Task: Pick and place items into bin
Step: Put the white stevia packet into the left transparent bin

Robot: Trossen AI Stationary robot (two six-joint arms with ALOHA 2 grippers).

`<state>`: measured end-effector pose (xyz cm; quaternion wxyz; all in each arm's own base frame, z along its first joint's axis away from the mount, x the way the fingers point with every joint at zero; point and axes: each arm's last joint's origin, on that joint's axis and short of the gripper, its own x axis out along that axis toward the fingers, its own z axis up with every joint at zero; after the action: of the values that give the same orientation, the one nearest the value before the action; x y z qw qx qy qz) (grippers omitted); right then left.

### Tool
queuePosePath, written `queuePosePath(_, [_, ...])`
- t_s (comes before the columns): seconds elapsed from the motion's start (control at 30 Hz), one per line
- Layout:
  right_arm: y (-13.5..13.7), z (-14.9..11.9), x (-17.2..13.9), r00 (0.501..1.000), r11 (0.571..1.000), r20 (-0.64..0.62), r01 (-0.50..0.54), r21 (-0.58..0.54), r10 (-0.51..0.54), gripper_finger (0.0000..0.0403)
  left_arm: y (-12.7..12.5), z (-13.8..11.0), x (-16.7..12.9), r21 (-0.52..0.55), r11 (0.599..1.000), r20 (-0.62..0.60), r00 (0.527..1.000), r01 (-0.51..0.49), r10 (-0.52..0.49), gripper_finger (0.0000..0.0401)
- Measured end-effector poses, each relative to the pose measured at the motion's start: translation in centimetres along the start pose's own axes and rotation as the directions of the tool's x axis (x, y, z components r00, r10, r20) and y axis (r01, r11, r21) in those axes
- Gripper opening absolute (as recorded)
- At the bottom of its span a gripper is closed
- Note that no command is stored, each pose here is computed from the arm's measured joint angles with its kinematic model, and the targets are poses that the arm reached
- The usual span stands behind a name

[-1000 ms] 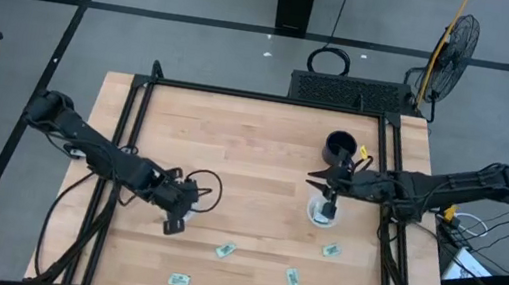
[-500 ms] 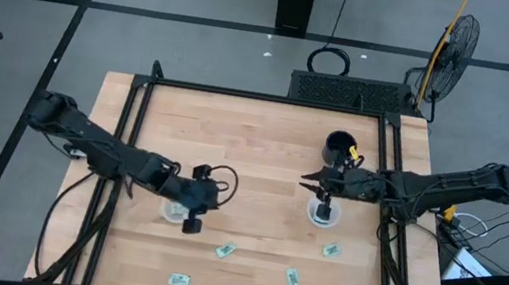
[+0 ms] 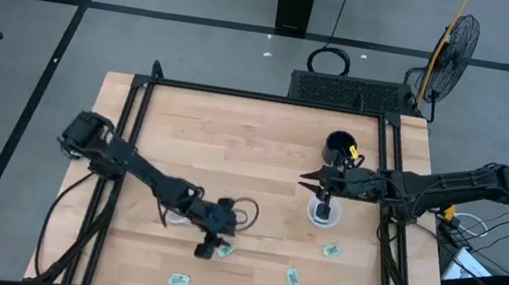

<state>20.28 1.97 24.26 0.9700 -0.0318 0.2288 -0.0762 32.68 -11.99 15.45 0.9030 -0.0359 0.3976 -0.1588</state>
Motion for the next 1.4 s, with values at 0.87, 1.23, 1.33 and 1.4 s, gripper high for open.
queuePosePath(0.87, [0.0,0.0,0.0,1.000,1.000,0.002,0.000,-0.001,0.000,0.0075,2.4,-0.5,-1.2,0.078,0.993,-0.103,0.990,-0.092,0.100,0.0015])
queuePosePath(1.23, [0.0,0.0,0.0,1.000,1.000,-0.005,0.000,0.003,0.000,0.0075,0.6,-1.4,-15.3,-0.119,0.945,-0.220,0.936,-0.304,0.273,0.0004])
queuePosePath(1.33, [0.0,-0.1,0.0,1.000,1.000,-0.005,0.000,0.003,0.000,0.0075,0.6,-3.2,-15.7,-0.213,0.923,-0.223,0.936,-0.321,0.274,0.0009])
queuePosePath(1.4, [0.0,-0.1,0.0,1.000,1.000,-0.007,0.000,0.008,0.000,0.0075,0.7,-4.9,-14.8,-0.255,0.920,-0.224,0.944,-0.297,0.242,0.0010])
